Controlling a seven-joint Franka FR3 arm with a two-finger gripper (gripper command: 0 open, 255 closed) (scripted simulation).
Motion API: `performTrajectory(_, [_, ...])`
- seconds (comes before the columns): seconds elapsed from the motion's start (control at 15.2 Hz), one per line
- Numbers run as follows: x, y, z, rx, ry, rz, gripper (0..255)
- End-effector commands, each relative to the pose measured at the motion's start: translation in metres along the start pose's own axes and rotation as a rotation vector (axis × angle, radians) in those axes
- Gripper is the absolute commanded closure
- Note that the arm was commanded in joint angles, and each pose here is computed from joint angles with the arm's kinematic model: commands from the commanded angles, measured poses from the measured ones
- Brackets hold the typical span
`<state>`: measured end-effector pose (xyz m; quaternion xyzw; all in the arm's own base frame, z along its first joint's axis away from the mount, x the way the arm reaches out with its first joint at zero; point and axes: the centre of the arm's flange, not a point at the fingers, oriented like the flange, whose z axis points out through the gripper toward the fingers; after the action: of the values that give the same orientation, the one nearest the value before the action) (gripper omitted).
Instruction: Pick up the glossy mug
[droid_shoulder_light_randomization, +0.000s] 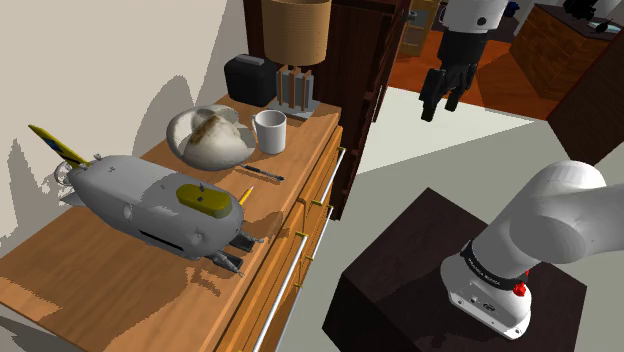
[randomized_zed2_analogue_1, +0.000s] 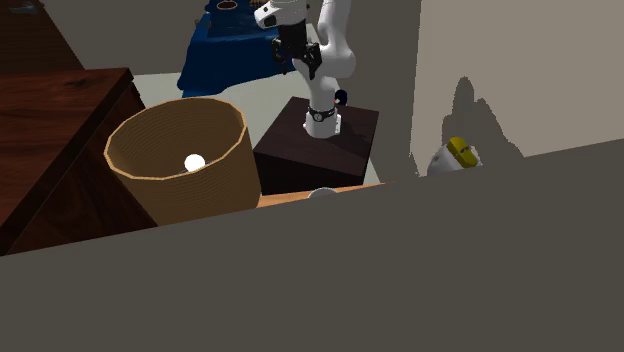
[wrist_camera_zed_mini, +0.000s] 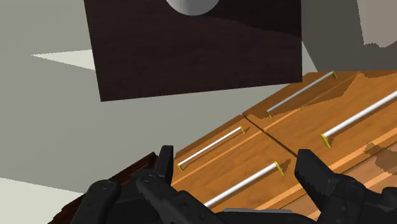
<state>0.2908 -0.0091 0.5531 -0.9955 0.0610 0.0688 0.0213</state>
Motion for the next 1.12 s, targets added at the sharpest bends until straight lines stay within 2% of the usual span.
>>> performTrajectory(0.0, [0.0, 0.0, 0.0, 0.0, 0.0, 0.0, 0])
performTrajectory(1.06, [0.177, -0.095, 0.037, 0.011, 0.042, -0.07, 0])
